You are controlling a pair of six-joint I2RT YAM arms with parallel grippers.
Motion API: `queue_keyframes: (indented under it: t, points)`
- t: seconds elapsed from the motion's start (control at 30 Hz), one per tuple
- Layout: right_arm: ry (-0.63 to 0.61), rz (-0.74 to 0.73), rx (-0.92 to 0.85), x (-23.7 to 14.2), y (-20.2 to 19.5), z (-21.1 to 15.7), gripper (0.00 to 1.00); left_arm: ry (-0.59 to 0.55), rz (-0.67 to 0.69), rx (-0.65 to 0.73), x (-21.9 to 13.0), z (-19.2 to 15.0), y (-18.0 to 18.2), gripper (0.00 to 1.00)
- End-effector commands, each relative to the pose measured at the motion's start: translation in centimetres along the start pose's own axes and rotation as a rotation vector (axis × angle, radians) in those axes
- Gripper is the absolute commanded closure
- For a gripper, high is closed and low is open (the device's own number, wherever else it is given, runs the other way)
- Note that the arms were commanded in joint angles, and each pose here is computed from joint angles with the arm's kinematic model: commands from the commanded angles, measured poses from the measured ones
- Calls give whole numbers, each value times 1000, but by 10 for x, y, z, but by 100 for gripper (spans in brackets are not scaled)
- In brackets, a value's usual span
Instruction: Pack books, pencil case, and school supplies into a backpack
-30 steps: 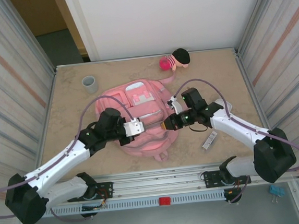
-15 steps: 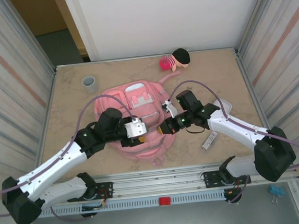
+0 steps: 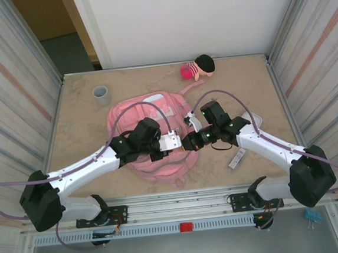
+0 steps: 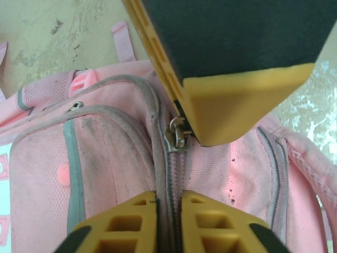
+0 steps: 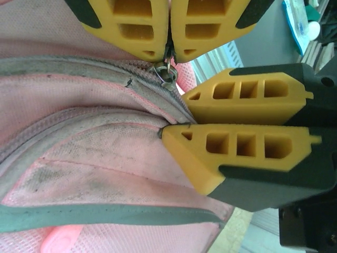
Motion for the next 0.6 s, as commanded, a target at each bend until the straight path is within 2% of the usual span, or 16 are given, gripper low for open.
queue_keyframes:
  t: [0.0, 0.17, 0.57]
  points:
    - [-50, 11, -21, -18, 0, 8, 100, -9, -6, 17, -11, -6, -7, 94]
    - [-85, -101, 53, -26, -42, 22, 100, -97, 39, 41, -37, -2, -5, 95]
    - [-224, -229, 167, -44, -117, 94, 100, -187, 38, 153, -77, 11, -13, 96]
Point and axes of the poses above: each hand's point on the last joint's axis, 136 mm out from that joint toward the fingers, its own x axis out along the fingers, its own y axis along the line the jaws close on, z = x × y, the point moved 4 cm from there along -x, back along the fingers, and after that the axes turned 11 degrees about x, right-handed, at the moved point
